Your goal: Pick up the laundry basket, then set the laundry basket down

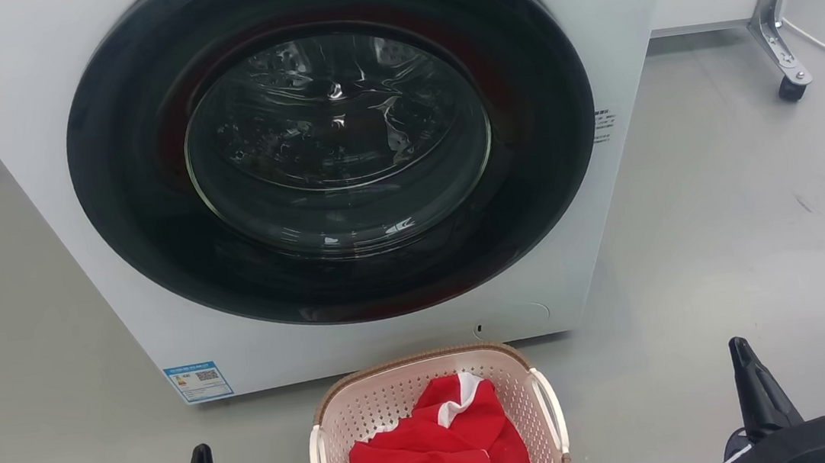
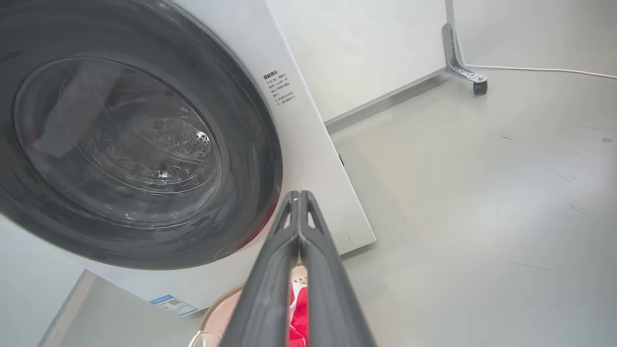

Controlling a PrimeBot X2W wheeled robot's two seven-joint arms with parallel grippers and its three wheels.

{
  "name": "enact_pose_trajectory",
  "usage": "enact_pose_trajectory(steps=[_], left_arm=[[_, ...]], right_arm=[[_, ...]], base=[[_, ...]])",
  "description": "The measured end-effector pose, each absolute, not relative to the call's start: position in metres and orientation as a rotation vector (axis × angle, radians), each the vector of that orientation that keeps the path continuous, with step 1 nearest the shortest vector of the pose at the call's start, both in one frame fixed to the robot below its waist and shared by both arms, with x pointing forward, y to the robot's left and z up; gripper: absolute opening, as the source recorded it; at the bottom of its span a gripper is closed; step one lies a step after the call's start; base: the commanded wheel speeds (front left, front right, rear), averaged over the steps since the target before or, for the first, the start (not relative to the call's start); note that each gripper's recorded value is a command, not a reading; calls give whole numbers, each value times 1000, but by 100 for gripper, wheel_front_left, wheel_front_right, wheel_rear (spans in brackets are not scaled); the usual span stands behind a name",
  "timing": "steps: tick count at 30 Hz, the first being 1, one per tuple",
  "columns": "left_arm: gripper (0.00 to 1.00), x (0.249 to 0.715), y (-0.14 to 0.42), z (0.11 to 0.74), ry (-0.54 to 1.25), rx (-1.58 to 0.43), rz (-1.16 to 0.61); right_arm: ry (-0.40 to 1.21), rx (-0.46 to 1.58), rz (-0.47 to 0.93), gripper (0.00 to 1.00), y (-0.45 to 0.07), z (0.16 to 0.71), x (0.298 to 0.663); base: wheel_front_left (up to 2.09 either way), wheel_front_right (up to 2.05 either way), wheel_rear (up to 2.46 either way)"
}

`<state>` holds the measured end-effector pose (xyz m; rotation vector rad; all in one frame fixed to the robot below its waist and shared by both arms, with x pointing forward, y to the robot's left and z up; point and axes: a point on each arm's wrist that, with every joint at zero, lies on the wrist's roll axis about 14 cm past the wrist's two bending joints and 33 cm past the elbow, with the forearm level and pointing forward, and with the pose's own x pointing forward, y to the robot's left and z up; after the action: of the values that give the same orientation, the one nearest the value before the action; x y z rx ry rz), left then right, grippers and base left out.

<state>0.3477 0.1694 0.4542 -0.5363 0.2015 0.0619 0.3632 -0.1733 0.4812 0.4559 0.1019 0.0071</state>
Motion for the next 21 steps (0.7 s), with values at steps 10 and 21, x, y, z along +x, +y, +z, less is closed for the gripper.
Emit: enact_pose_trajectory(steps=[10,21], left_arm=[[0,351,173,452,219,-695,80],[0,355,177,453,220,-843,89]], right_arm=[[123,623,-24,0,-179,480,369],[148,788,-52,0,-185,474,369]], base=[[0,0,0],[0,0,0]])
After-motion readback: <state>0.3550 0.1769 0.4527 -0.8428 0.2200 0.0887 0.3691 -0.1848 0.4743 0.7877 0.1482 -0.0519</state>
